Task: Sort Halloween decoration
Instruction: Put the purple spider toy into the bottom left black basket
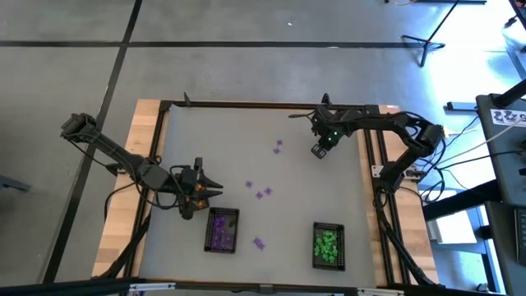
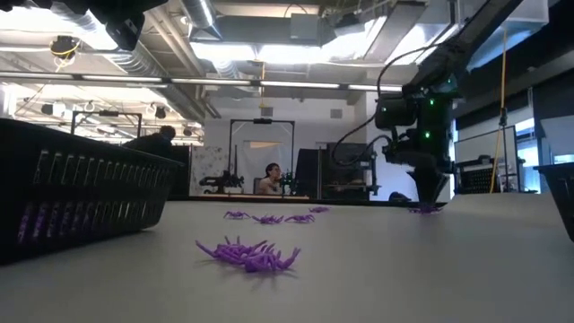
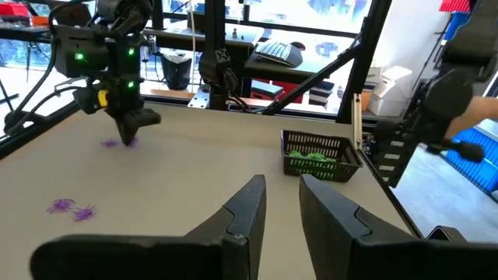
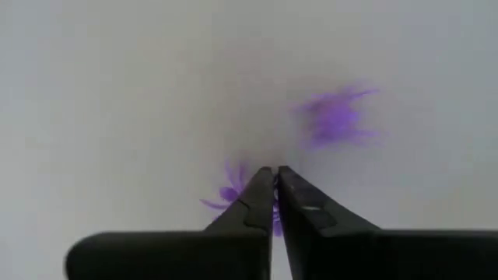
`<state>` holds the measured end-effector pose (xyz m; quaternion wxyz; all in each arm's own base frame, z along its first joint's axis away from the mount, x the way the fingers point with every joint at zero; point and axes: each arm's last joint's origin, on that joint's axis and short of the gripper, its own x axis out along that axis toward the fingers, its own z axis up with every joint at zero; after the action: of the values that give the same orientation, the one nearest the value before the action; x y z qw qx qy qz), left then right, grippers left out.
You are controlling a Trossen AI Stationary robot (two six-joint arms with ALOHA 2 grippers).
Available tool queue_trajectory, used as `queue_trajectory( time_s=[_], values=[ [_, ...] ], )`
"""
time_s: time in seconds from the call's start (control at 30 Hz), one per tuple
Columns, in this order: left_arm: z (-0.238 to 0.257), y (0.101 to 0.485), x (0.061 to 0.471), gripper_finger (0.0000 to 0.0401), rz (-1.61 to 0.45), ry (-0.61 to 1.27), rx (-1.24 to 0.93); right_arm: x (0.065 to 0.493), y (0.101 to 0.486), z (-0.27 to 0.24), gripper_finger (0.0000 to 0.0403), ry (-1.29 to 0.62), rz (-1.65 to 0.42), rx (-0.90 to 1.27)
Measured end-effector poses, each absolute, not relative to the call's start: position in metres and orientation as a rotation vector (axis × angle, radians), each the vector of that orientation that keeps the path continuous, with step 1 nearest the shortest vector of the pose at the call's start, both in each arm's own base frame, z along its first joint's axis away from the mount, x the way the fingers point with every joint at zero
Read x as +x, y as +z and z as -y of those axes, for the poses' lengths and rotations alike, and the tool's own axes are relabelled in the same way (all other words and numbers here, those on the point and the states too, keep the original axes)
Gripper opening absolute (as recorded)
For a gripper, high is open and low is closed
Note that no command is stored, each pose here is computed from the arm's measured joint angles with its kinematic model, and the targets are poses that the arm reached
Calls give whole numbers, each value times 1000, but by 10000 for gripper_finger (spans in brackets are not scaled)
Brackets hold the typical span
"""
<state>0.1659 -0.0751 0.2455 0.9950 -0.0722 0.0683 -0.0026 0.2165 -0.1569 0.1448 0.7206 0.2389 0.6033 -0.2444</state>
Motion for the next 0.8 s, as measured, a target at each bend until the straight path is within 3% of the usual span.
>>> queue_trajectory(
  time_s=[0.33, 0.8],
  values=[
    [75, 245, 166, 75, -137, -5, -145, 261, 207, 113, 3, -291, -1049, 448],
    [75, 246, 166, 75, -136, -5, -145, 336, 250, -39, 1, 279, -455, 288]
  ],
)
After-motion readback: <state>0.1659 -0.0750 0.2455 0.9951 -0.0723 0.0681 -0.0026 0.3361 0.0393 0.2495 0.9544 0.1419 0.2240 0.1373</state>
